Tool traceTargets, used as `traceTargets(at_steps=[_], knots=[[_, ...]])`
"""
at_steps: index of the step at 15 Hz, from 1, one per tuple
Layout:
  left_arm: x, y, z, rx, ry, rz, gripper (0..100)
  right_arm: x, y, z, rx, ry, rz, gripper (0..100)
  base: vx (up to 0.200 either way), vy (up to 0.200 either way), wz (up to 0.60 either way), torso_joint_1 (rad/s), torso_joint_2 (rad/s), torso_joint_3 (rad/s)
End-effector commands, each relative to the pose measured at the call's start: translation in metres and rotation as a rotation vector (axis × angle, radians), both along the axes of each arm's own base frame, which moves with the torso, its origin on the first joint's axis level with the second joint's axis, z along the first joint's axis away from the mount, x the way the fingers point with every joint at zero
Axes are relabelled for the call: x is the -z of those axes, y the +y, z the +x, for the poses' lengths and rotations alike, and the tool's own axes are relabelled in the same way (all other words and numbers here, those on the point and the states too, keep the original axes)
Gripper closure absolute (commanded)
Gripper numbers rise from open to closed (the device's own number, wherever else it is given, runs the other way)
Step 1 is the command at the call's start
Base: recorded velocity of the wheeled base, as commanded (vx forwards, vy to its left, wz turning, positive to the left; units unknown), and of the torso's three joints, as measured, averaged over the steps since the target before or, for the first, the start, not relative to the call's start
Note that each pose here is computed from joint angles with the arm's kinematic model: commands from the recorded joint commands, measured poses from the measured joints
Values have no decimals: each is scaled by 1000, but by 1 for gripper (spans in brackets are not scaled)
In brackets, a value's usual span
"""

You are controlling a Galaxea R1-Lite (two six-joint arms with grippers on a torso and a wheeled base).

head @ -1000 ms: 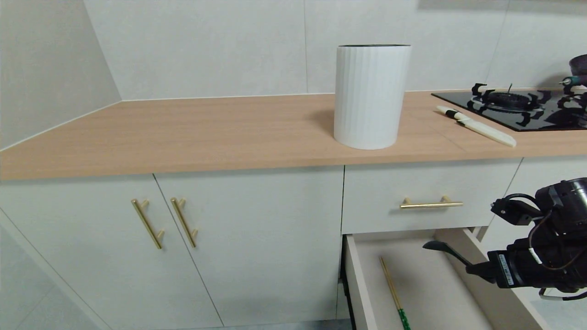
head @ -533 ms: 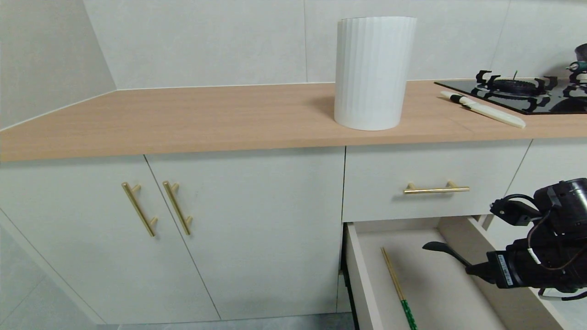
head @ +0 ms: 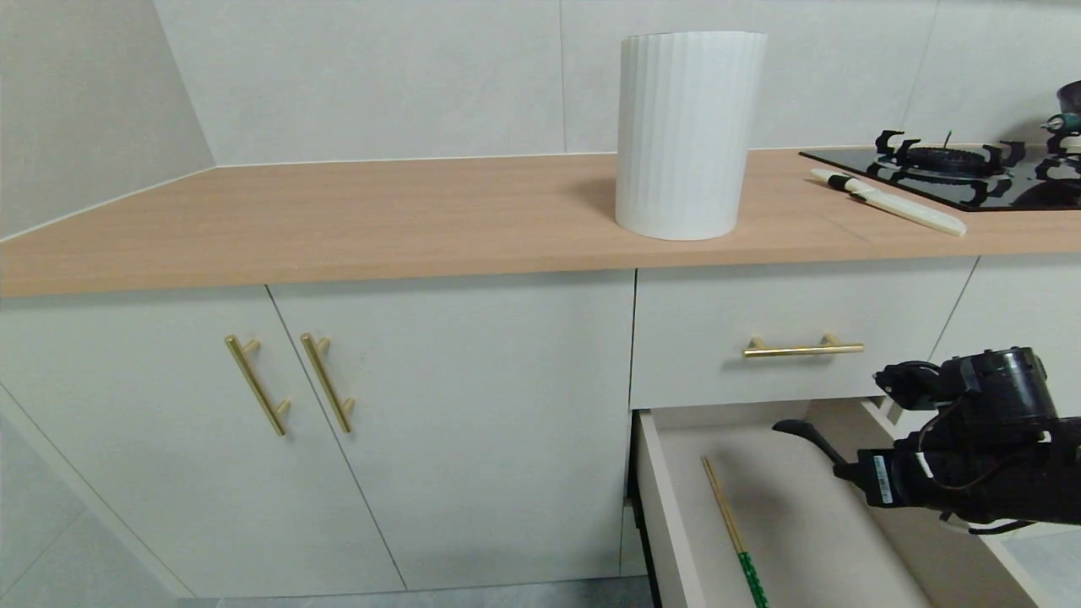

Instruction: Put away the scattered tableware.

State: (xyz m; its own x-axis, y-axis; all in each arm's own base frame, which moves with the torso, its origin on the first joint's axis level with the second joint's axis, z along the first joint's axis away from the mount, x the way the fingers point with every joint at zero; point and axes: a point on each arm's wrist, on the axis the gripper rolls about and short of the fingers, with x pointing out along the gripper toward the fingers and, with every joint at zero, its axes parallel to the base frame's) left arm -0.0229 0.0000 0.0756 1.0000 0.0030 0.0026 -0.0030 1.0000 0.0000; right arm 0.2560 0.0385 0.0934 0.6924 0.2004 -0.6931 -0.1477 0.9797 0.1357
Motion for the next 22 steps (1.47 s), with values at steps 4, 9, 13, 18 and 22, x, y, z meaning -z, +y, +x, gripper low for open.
traceTargets(at_steps=[4, 9, 13, 18, 22], knots=[[0, 0, 0, 0, 1, 0, 0, 67, -2, 20, 68, 138, -47, 100, 0, 0, 0, 0, 0, 0], [0, 0, 0, 0, 1, 0, 0, 101, 0, 26, 84, 177, -70, 100, 0, 0, 0, 0, 0, 0], [0, 0, 0, -2, 1, 0, 0, 126, 4, 30, 115, 147, -123, 100, 0, 0, 0, 0, 0, 0], [0, 0, 0, 0, 1, 0, 0, 140, 6, 32, 135, 140, -159, 100, 0, 0, 0, 0, 0, 0], [0, 0, 0, 0, 1, 0, 0, 138, 6, 33, 140, 124, -156, 100, 0, 0, 0, 0, 0, 0]])
